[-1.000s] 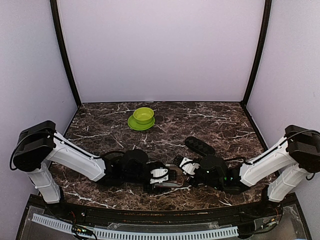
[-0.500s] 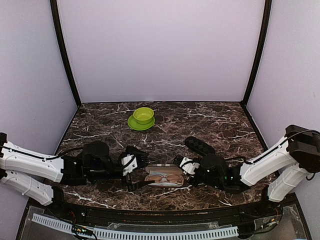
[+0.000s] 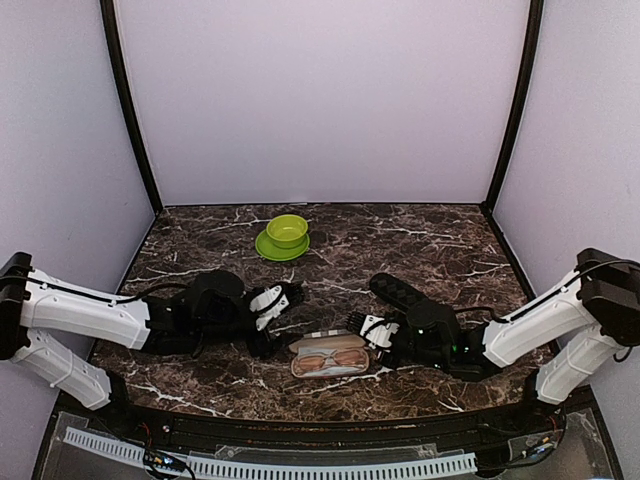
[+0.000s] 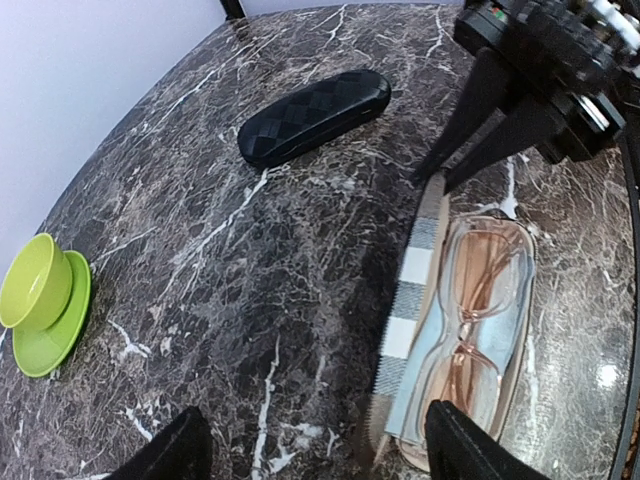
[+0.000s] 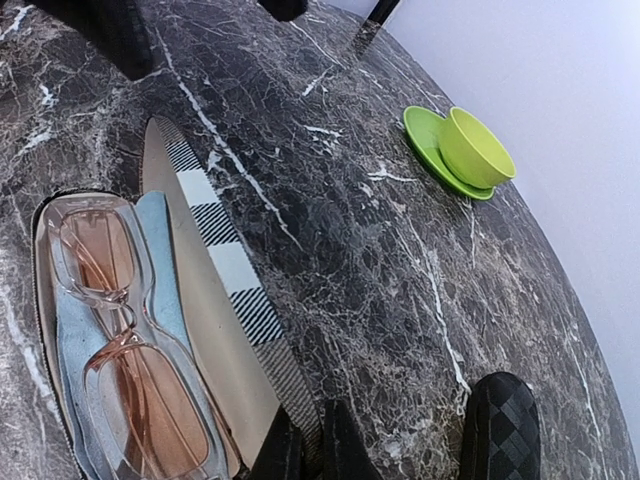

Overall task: Organize the sunglasses
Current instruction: Pass from the right arm to the left

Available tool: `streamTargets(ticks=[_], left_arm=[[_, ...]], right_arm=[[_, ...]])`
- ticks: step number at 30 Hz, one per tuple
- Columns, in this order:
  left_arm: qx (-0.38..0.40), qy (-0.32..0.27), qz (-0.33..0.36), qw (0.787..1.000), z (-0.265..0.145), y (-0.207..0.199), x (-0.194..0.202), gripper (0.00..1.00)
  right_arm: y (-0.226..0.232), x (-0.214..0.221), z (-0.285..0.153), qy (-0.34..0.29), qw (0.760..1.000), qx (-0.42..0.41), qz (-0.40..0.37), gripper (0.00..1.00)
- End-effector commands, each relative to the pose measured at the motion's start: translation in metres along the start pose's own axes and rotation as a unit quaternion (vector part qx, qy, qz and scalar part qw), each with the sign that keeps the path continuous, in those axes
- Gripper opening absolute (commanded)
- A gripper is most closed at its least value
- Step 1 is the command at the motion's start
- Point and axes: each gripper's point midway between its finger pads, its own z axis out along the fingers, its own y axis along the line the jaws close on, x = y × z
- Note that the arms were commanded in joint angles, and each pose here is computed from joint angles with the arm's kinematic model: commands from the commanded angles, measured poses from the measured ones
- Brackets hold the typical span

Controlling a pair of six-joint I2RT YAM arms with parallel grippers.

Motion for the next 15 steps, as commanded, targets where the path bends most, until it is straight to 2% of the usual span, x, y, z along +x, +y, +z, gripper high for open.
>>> streamTargets(ticks=[1,10,15], left_arm=[[0.037,0.001,-0.044,0.998,0.005,0.002,-0.009,0.72],[0.125,0.023,-0.057,0.99,0.006,-0.017,0.002,0.74],[0.129,0.047,-0.065,0.988,0.016,-0.014,0.016,0.66]], right_arm=[[-0.013,-0.025,-0.005,-0.049,0.999,0.014,0.002,0.0],[-0.012,-0.022,-0.001,-0.047,0.999,0.012,0.005,0.0],[-0.012,-0.022,-0.001,-0.046,0.999,0.013,0.008,0.0]])
